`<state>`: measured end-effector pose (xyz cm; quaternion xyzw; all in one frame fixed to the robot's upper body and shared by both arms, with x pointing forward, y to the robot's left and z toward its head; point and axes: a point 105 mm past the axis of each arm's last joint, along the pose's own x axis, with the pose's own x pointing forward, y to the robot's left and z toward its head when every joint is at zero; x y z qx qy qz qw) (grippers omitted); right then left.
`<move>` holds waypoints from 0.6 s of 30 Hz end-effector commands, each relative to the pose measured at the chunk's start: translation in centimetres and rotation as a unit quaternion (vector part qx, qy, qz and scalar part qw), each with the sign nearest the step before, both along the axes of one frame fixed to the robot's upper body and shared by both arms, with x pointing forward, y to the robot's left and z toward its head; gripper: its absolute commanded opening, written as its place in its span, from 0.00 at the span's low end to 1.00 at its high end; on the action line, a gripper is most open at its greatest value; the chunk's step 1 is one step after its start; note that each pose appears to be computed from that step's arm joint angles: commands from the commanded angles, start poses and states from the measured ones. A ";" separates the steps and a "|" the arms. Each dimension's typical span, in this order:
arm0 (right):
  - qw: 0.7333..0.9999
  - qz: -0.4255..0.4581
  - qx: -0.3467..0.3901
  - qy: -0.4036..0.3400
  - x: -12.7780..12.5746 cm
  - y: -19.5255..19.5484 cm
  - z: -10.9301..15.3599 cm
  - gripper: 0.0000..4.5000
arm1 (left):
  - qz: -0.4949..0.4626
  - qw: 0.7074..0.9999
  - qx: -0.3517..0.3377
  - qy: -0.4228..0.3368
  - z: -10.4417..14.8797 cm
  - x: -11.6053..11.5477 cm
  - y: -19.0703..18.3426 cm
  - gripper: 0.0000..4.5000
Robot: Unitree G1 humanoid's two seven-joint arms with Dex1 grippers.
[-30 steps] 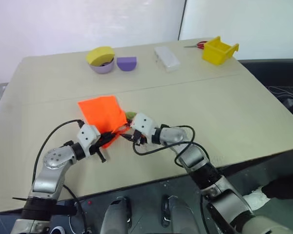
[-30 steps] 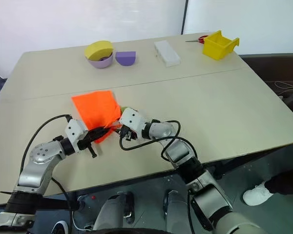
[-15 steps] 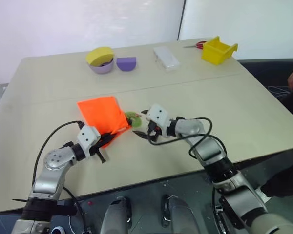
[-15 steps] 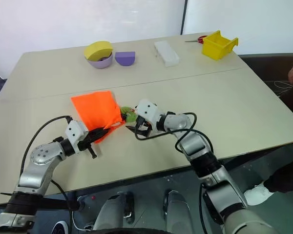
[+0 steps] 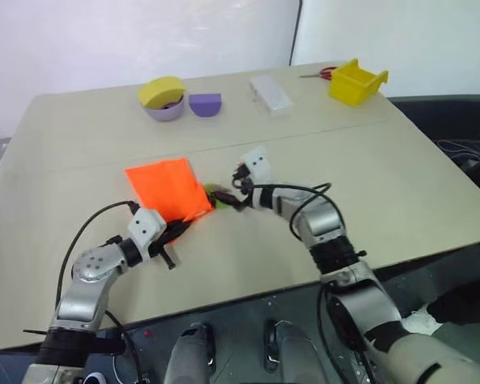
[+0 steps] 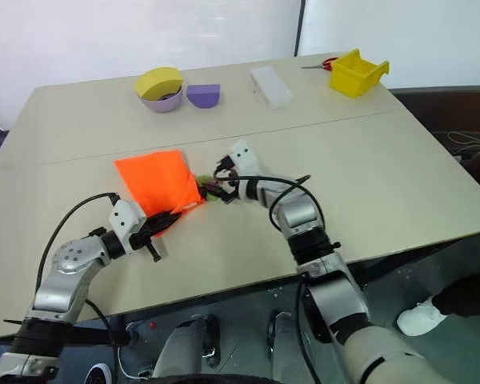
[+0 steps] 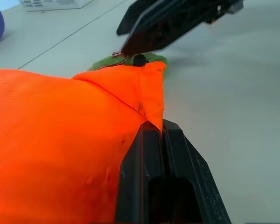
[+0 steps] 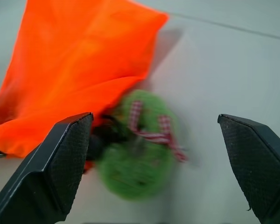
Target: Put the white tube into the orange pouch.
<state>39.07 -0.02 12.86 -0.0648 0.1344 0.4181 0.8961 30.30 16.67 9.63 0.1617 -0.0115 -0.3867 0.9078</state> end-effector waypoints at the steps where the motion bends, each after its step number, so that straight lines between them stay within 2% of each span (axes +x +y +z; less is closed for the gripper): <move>1: 0.999 -0.029 -0.033 -0.024 0.9 0.0 0.7 0.99 | -0.007 1.000 0.000 -0.017 0.7 -0.2 -0.2 0.00; 8: 0.997 -0.073 -0.037 -0.017 2.0 -1.3 0.2 0.99 | -0.007 1.000 -0.004 -0.016 0.6 -0.4 -0.5 0.00; 11: 0.997 -0.066 -0.039 -0.009 1.9 -1.3 0.0 0.99 | -0.010 1.000 -0.003 -0.018 0.6 -0.4 -0.6 0.00; 13: 0.996 -0.051 -0.070 -0.016 1.6 -1.5 -0.8 0.99 | -0.009 1.000 -0.004 -0.018 0.7 -0.3 -0.6 0.00; 16: 0.996 -0.023 -0.089 -0.005 0.8 -1.2 -1.7 0.83 | -0.009 1.000 -0.003 -0.019 0.7 -0.3 -0.6 0.00; 18: 0.996 -0.021 -0.091 -0.007 0.7 -1.0 -1.8 0.59 | -0.009 1.000 -0.004 -0.019 0.7 -0.2 -0.6 0.00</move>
